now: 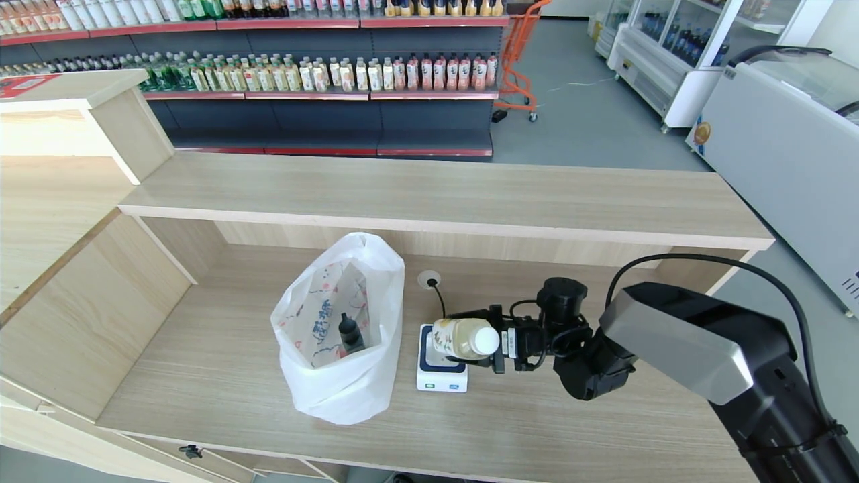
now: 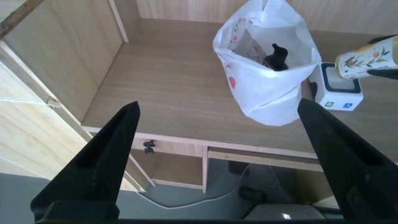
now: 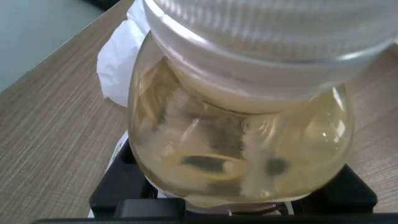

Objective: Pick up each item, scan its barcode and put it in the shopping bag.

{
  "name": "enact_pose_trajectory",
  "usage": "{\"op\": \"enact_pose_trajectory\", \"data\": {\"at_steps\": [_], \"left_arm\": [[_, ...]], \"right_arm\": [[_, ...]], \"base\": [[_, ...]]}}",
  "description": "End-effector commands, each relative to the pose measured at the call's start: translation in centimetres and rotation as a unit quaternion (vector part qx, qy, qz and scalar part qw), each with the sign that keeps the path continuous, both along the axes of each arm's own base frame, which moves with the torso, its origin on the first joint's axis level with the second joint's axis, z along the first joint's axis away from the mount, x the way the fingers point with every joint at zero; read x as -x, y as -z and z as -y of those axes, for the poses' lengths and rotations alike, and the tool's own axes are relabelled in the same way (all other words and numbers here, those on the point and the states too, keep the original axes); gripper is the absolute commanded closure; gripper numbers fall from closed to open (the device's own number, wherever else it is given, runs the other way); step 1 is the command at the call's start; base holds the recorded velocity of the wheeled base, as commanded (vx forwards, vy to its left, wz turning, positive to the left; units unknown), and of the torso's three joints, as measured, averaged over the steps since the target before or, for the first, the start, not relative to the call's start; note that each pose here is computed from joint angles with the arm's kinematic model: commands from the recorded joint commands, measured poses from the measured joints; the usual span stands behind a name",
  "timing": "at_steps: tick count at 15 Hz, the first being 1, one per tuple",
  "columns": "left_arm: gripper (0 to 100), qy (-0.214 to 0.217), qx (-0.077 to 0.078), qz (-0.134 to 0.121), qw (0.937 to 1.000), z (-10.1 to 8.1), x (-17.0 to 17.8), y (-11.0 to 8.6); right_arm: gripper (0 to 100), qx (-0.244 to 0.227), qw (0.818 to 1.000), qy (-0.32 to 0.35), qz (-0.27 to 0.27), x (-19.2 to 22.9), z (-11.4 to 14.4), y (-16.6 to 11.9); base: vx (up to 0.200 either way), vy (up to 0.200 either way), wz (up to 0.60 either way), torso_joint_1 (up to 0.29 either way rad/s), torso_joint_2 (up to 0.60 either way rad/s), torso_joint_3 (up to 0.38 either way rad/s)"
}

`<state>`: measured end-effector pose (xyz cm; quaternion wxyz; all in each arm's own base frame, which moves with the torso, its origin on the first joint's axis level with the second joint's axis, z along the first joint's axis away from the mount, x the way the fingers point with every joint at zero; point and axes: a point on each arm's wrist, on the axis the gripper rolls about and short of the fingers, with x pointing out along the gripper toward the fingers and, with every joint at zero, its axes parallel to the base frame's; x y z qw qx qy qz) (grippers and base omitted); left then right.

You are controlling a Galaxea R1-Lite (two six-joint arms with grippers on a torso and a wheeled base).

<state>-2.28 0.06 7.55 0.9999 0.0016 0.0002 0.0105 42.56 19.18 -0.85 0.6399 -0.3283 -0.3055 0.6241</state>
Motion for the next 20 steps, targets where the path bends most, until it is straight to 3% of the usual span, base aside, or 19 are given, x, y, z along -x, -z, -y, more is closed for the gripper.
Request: {"op": "enact_pose_trajectory", "data": {"at_steps": [1,6,11,13,16,20], "left_arm": [[0,-0.001,-0.001,0.000,1.0000,0.0,0.0,0.0],[0,0.000,0.000,0.000,1.0000,0.0,0.0,0.0],[0,-0.001,0.000,0.000,1.0000,0.0,0.0,0.0],[0,0.000,-0.001,0.000,1.0000,0.0,0.0,0.0],[0,0.000,0.000,0.000,1.0000,0.0,0.0,0.0],[0,0.000,0.000,0.000,1.0000,0.0,0.0,0.0]], "right_arm": [[100,0.000,1.000,-0.002,-0.001,-0.4,-0.4,0.9],[100,-0.005,1.000,-0.016,0.000,-0.7,-2.1,1.4],[100,-0.002,1.000,0.007,-0.015,-1.0,0.2,1.1],[100,-0.011,0.999,0.015,-0.033,-0.7,1.4,-1.2],[100,-0.032,0.994,0.037,-0.099,1.7,4.5,-8.0],[100,-0.055,0.970,0.060,-0.230,7.6,8.2,-14.4]], "base": [[0.000,0.000,0.00,0.000,0.00,0.000],[0.000,0.000,0.00,0.000,0.00,0.000],[0.000,0.000,0.00,0.000,0.00,0.000],[0.000,0.000,0.00,0.000,0.00,0.000],[0.000,0.000,0.00,0.000,0.00,0.000],[0.000,0.000,0.00,0.000,0.00,0.000]]}}
